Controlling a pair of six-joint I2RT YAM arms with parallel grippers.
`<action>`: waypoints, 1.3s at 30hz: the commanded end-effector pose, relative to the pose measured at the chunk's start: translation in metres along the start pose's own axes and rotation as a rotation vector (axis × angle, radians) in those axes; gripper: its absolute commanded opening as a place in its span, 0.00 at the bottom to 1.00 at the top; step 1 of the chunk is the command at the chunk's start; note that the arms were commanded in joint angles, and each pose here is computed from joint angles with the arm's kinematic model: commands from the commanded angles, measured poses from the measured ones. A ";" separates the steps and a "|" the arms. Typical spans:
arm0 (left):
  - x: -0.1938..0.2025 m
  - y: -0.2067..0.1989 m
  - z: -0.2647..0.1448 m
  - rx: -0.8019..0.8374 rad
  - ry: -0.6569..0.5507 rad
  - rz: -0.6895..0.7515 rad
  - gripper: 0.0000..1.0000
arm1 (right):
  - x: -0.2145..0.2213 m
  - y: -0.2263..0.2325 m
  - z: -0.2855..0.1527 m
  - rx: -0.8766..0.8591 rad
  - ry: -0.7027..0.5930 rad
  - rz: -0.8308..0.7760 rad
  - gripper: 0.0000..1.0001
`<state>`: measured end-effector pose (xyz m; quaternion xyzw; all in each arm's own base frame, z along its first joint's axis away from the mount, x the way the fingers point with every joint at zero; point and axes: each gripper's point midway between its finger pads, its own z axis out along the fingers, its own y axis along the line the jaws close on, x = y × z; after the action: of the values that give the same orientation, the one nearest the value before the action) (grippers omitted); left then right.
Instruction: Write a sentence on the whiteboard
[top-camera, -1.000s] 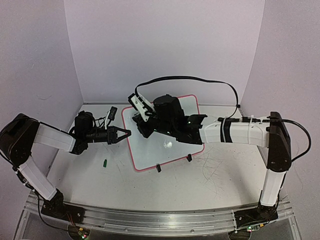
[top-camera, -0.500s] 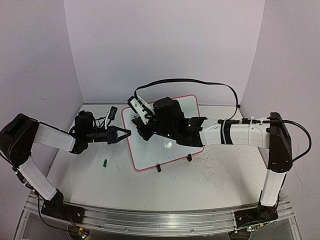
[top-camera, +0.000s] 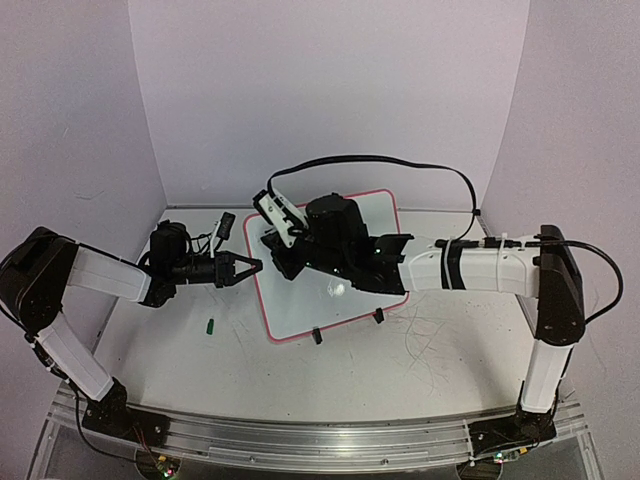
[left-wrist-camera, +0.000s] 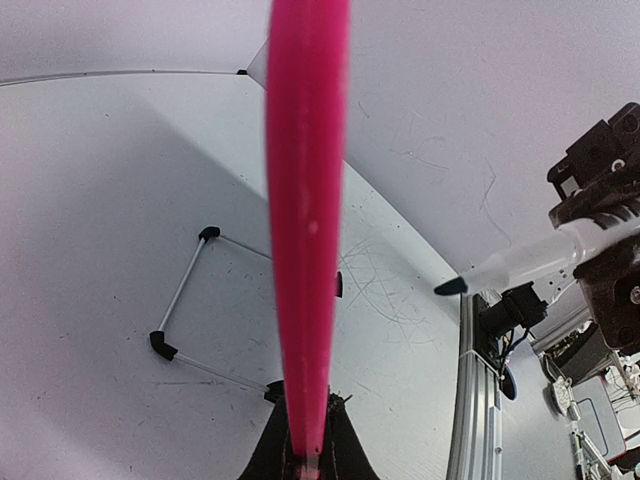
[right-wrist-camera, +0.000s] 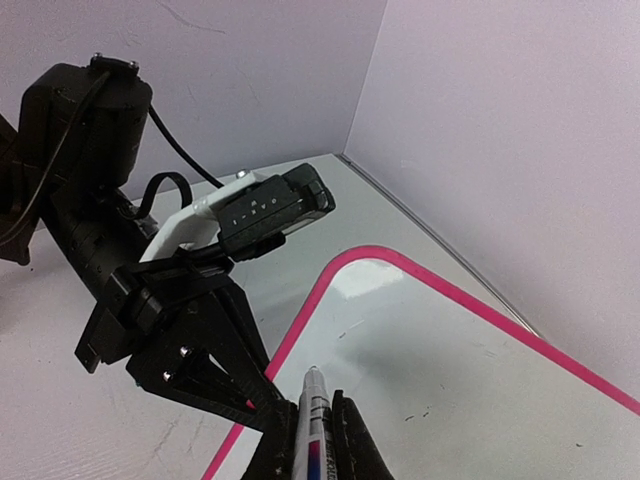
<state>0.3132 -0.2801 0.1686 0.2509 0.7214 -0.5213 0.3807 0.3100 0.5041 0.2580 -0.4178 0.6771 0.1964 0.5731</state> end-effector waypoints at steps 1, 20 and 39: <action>-0.014 0.001 0.003 -0.030 -0.028 0.068 0.00 | -0.043 -0.014 0.000 0.059 -0.103 0.020 0.00; -0.014 0.001 0.002 -0.032 -0.026 0.075 0.00 | -0.035 -0.027 0.008 0.151 -0.080 0.021 0.00; -0.013 0.000 0.002 -0.029 -0.024 0.076 0.00 | -0.037 -0.021 0.013 0.119 -0.094 0.019 0.00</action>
<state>0.3130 -0.2800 0.1683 0.2515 0.7217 -0.5205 0.3807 0.3312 0.5063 0.2688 -0.3823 0.6832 0.1639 0.6002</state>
